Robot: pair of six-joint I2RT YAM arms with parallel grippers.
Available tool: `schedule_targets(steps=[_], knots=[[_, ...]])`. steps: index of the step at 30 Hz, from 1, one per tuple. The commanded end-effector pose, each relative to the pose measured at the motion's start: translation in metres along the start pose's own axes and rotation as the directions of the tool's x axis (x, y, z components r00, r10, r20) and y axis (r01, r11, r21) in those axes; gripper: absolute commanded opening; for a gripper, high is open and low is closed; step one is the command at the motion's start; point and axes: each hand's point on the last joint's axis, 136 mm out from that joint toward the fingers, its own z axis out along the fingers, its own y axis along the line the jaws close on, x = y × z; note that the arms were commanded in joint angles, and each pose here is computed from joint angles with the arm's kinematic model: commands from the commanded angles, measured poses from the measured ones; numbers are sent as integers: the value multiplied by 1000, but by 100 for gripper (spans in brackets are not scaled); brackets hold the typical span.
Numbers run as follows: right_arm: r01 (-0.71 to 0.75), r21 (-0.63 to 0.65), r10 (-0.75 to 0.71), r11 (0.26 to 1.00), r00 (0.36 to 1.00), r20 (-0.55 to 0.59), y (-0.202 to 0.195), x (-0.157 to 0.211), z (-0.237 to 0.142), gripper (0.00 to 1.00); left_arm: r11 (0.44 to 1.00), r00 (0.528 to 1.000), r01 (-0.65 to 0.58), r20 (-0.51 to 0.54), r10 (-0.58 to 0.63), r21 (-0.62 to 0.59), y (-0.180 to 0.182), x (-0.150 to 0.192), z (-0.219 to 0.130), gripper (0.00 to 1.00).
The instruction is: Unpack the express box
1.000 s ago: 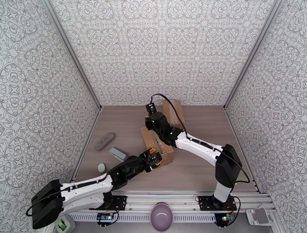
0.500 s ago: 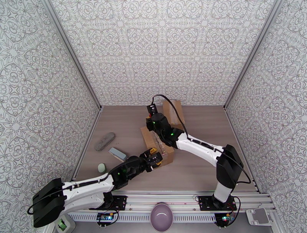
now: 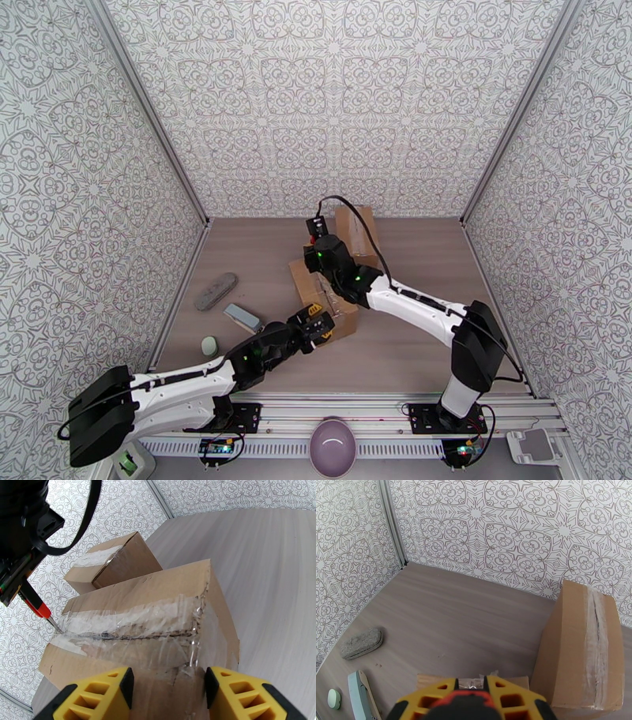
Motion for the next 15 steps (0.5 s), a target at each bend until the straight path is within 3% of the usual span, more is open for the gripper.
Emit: schedule_targets(steps=[1, 15], knots=[[5, 10, -4, 1000, 999, -39, -7, 8, -13, 0, 996, 998, 20, -59, -25, -86, 14, 14, 2, 53], [-30, -4, 29, 1000, 998, -63, -5, 14, -26, 0, 983, 996, 59, -57, -70, -172, 25, 11, 6, 53]])
